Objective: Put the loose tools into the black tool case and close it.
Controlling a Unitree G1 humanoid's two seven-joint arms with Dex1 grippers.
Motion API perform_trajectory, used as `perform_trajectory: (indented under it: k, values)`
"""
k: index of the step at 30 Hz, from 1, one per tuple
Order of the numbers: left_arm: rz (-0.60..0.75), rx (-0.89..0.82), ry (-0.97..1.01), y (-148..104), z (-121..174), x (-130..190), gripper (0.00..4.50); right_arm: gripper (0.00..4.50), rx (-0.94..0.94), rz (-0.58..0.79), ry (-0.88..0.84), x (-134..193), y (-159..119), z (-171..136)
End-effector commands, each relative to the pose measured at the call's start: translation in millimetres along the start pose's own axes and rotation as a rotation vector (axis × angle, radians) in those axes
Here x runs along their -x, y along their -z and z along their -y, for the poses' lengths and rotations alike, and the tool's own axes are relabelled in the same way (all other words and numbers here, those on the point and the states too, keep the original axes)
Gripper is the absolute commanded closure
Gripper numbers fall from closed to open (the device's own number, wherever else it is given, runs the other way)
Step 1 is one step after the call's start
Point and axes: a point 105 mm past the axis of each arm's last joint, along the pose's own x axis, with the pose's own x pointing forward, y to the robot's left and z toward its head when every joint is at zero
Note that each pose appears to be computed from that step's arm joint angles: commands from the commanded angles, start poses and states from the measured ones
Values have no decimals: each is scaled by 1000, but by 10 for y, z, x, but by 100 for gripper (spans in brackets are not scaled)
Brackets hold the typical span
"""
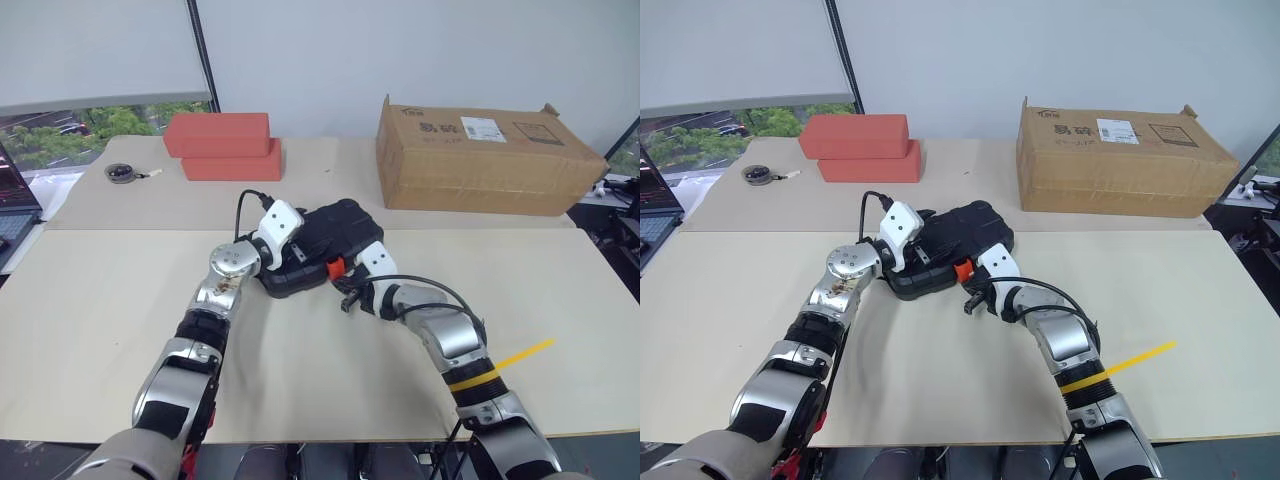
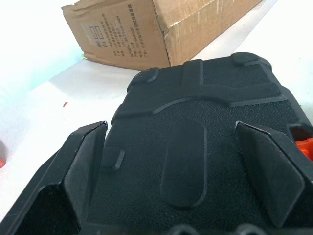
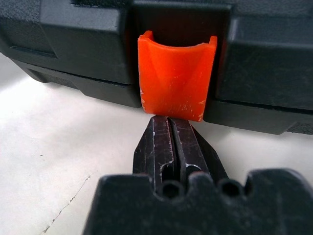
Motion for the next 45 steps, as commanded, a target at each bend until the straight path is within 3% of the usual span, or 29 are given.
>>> perform_trajectory:
  k: [1,7,12,15,31,35,41,45]
  values:
    - [-142,100,39,440,220,40,0,444,71,95,29,112,-290,80]
    - [-29,137,-50,197,-66,136,0,444,91,76,27,308,-94,118]
    - [57,105,-152,-77,-525,504,0,444,133,112,23,543,-47,209]
    - [59,73,-193,-126,-684,795,0,444,124,181,-87,618,-164,51]
    - [27,110,-308,-64,-604,1226,0,444,164,233,-104,269,-401,72]
    - [40,182,-366,-37,-647,1503,0,444,146,232,-81,500,-327,183]
    - [-69,234,-376,243,-480,1907,0,444,158,206,-22,956,-20,484]
    - [-218,236,-336,576,-166,2214,0,345,118,226,93,1315,184,888]
